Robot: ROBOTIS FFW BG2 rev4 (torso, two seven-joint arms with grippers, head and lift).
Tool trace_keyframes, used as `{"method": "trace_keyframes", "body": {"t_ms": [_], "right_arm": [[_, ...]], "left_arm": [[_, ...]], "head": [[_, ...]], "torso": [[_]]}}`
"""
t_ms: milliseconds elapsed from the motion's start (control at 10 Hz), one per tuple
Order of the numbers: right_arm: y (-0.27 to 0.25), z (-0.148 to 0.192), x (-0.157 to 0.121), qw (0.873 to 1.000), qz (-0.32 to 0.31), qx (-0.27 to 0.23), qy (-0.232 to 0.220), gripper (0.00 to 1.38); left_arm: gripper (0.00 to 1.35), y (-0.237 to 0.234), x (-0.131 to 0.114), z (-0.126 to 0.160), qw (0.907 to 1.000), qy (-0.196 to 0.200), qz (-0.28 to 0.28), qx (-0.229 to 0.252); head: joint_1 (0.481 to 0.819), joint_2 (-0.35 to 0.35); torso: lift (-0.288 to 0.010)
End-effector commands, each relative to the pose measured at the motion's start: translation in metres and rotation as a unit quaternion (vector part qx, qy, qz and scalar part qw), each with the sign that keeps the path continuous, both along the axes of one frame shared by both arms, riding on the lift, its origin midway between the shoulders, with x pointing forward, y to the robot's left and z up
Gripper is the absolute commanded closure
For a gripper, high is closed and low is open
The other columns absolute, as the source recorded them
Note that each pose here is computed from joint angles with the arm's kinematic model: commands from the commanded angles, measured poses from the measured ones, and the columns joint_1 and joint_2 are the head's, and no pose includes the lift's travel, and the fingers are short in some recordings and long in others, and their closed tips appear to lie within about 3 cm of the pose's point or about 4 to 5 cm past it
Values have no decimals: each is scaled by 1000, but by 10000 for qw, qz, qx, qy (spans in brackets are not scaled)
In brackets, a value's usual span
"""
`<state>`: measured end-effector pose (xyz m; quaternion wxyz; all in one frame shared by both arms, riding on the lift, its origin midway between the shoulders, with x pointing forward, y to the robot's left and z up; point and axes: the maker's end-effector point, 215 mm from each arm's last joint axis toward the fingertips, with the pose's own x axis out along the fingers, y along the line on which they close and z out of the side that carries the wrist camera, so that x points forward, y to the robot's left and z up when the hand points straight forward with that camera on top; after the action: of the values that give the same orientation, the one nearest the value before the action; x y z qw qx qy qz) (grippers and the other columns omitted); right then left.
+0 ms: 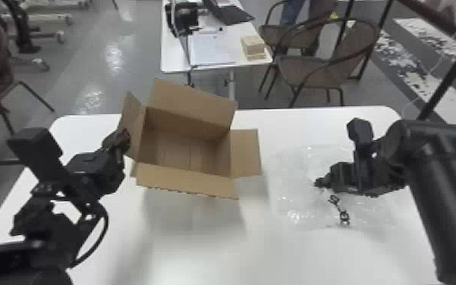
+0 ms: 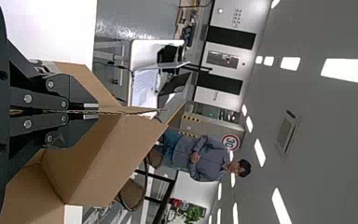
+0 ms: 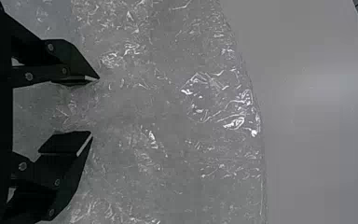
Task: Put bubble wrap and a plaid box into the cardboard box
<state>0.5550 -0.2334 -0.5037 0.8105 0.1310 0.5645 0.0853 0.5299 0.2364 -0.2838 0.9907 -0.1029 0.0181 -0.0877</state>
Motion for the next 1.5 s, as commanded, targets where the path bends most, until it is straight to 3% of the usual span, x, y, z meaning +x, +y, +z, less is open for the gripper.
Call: {"method": "trace_keyframes", "body": {"t_ms": [0, 400, 700, 1000, 1200, 1400], "right_arm": [[5, 1, -1, 9999, -25, 156, -65, 1016], [6, 85, 22, 9956, 68, 90, -935, 1016], [9, 144, 19, 9865, 77, 256, -1616, 1016], [5, 249, 21, 9581, 70, 100, -2862, 1016], [43, 286, 18, 9441, 425, 508, -3231, 1016], [102, 302, 15, 9306, 736, 1218, -3374, 1016]], "left_arm": [[1217, 0, 0, -1, 10000, 6, 8, -20], [1217, -2, -1, -2, 10000, 31, 8, -36], [1217, -2, -1, -2, 10000, 32, 10, -59], [1217, 0, -2, -4, 9999, 46, 31, -91], [1217, -3, -1, -3, 9999, 39, 12, -103], [1217, -5, 0, -1, 9999, 23, -3, -107]], "head": [[695, 3], [695, 9], [695, 8], [683, 6], [636, 13], [616, 35]], "torso": [[-104], [-104], [-104], [-104], [-104], [-104]]}}
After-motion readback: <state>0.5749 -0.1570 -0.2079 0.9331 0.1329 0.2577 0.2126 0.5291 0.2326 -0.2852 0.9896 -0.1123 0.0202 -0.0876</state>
